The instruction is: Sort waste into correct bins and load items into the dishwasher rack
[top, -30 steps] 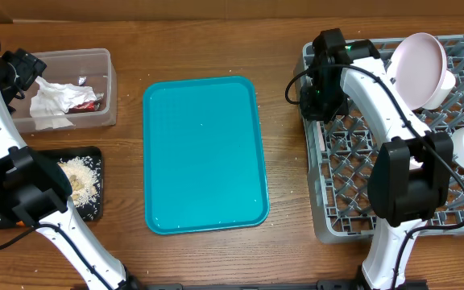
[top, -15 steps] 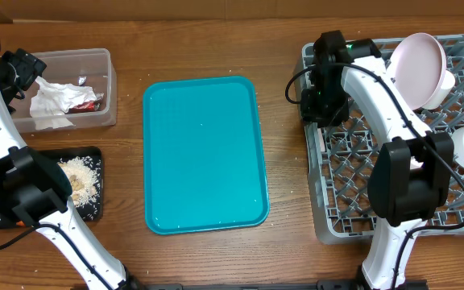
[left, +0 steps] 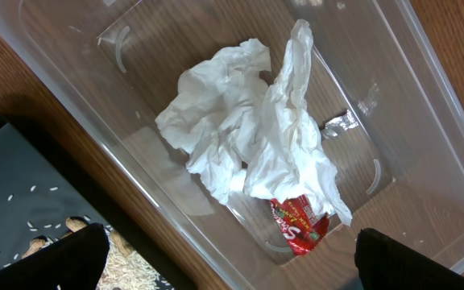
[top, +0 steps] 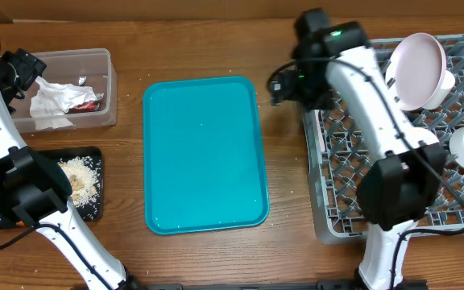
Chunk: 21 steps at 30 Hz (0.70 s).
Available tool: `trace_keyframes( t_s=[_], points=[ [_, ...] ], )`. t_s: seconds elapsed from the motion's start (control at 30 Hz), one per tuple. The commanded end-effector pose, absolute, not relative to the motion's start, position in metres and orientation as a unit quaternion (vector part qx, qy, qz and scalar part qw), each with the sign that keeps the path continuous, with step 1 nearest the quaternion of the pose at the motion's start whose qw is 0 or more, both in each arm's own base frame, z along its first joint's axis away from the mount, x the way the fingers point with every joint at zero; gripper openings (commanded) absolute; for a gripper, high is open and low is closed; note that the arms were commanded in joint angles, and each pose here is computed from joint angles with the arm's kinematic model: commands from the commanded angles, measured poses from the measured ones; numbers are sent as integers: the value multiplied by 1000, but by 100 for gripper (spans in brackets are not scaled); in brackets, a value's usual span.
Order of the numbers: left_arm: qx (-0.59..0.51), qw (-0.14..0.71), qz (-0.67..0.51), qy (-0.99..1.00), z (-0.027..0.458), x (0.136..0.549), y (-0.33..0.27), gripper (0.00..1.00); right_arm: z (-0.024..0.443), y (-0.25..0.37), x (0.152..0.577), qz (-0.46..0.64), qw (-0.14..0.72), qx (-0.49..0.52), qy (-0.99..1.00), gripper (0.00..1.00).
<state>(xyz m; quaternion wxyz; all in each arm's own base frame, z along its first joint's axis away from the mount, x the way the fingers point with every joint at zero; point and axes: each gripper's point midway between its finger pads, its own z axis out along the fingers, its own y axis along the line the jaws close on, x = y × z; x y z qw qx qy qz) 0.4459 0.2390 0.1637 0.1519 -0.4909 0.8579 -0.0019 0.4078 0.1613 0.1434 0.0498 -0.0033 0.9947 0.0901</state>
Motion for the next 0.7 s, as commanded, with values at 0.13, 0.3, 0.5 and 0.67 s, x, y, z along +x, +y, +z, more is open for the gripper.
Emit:
trace_keyframes(
  t_s=[0.13, 0.3, 0.5, 0.67],
  points=[
    [-490, 158, 3, 857, 169, 446, 237, 100, 139, 240, 414, 52, 137, -64, 987, 100],
    [-490, 157, 3, 857, 169, 446, 237, 100, 100, 248, 421, 46, 120, -54, 990, 98],
    [-490, 157, 3, 857, 169, 446, 237, 100, 55, 250, 426, 31, 92, -52, 994, 85],
    [-490, 157, 3, 857, 169, 446, 237, 100, 33, 248, 428, 21, 80, -51, 995, 68]
  ],
)
